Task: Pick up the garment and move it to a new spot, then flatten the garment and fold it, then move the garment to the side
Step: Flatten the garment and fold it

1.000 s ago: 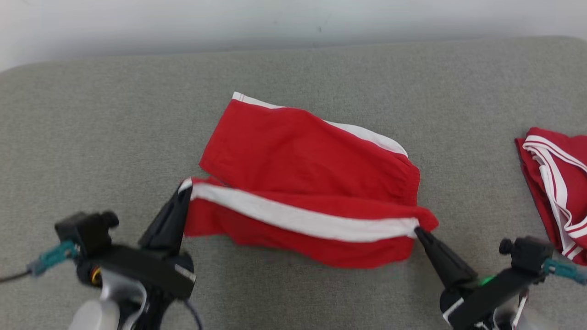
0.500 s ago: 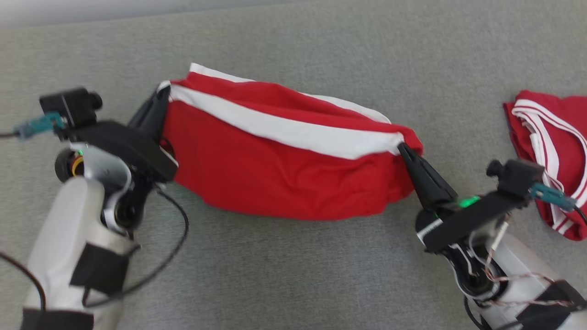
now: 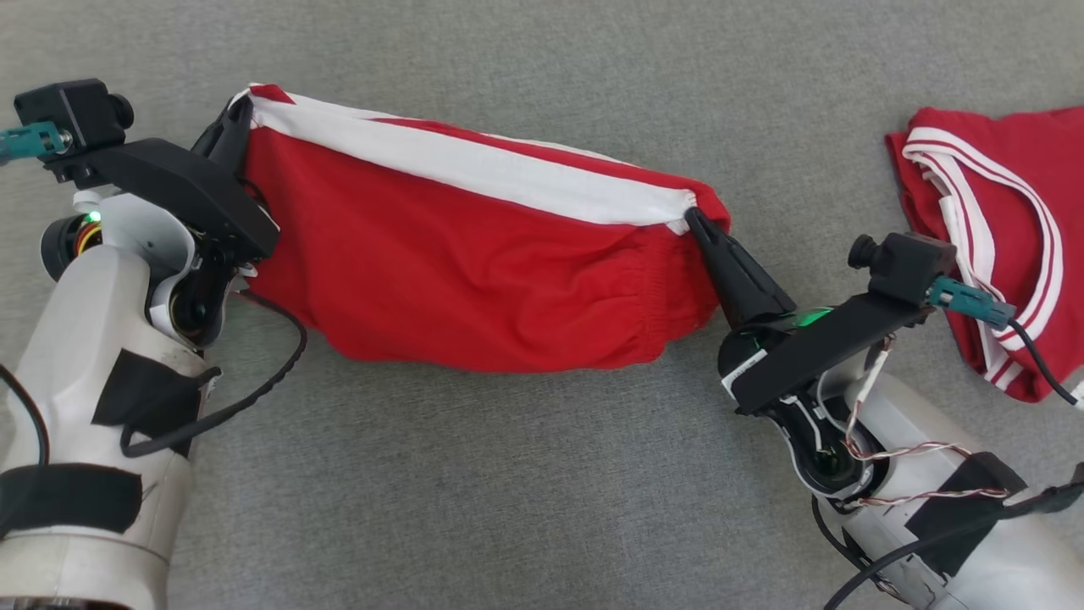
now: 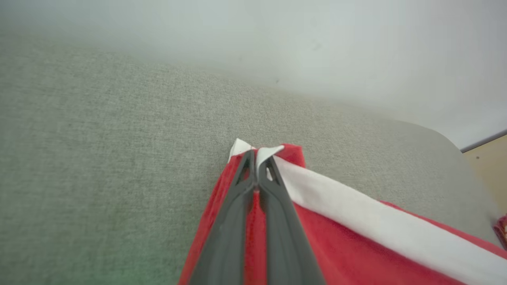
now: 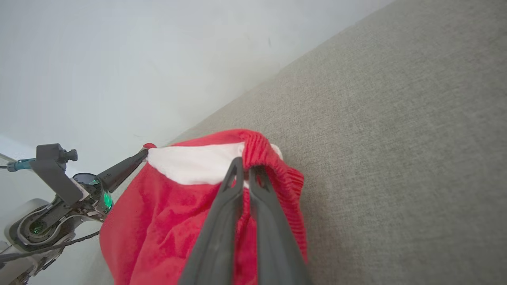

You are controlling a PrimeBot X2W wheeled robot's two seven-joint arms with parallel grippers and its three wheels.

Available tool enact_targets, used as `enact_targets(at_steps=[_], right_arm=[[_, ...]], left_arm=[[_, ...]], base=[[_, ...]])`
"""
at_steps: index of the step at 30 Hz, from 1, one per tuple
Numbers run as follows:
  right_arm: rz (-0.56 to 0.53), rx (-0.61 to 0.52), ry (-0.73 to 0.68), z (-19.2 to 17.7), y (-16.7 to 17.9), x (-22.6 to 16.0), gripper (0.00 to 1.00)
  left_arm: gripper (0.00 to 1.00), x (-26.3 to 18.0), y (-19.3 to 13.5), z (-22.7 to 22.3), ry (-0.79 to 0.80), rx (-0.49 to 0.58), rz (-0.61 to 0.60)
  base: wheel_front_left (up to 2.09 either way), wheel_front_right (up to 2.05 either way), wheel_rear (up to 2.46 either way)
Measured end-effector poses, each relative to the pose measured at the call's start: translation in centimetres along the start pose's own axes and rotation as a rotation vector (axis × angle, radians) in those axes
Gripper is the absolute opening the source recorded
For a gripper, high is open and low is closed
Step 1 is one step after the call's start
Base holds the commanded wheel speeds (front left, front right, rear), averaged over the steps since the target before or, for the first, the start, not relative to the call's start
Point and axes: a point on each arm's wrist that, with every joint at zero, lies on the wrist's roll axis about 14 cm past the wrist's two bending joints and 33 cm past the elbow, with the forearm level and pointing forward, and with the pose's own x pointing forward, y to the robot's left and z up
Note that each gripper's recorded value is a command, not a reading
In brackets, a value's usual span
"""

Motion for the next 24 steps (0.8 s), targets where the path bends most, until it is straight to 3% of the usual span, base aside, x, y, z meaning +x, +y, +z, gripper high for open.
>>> enact_targets(at_steps=[2, 3, 4, 5, 6, 7, 15, 19, 24], right_arm=[[-0.005, 0.001, 0.009, -0.3, -0.2, 0.0, 0.00], [-0.006, 0.005, 0.015, -0.4, -0.3, 0.0, 0.10], [-0.008, 0.007, 0.019, -0.6, -0.3, 0.0, 0.44], [-0.011, 0.007, 0.021, -0.7, -0.4, 0.0, 1.00], [-0.012, 0.008, 0.027, -0.9, -0.4, -0.1, 1.00], [-0.011, 0.009, 0.035, -1.1, -0.4, -0.2, 1.00], [-0.005, -0.038, 0.045, -1.4, -0.4, -2.0, 1.00], [0.001, -0.080, -0.002, -0.1, -0.1, -2.8, 1.00], [-0.008, -0.140, -0.070, 1.2, 0.0, -3.9, 1.00]], left_arm=[[0.00, 0.5, 0.0, -0.6, 0.015, -0.002, 0.003], [0.00, 0.7, 0.2, -1.0, 0.024, 0.000, 0.007], [0.00, 0.8, 0.2, -1.2, 0.029, 0.000, 0.005], [0.29, 1.0, 0.2, -1.4, 0.034, 0.000, 0.006], [0.90, 1.0, 0.2, -1.4, 0.034, 0.002, 0.008], [1.00, 1.1, 0.1, -1.3, 0.028, 0.018, 0.005], [1.00, 0.0, -0.3, 1.7, -0.125, 0.138, -0.005], [1.00, -1.5, -0.1, 3.2, -0.227, 0.216, 0.014], [1.00, -4.1, 0.2, 4.1, -0.321, 0.241, 0.042]], base=[[0.00, 0.00, 0.00], [0.00, 0.00, 0.00], [0.00, 0.00, 0.00], [0.00, 0.00, 0.00], [0.00, 0.00, 0.00], [0.00, 0.00, 0.00], [0.00, 0.00, 0.00], [0.00, 0.00, 0.00], [0.00, 0.00, 0.00]])
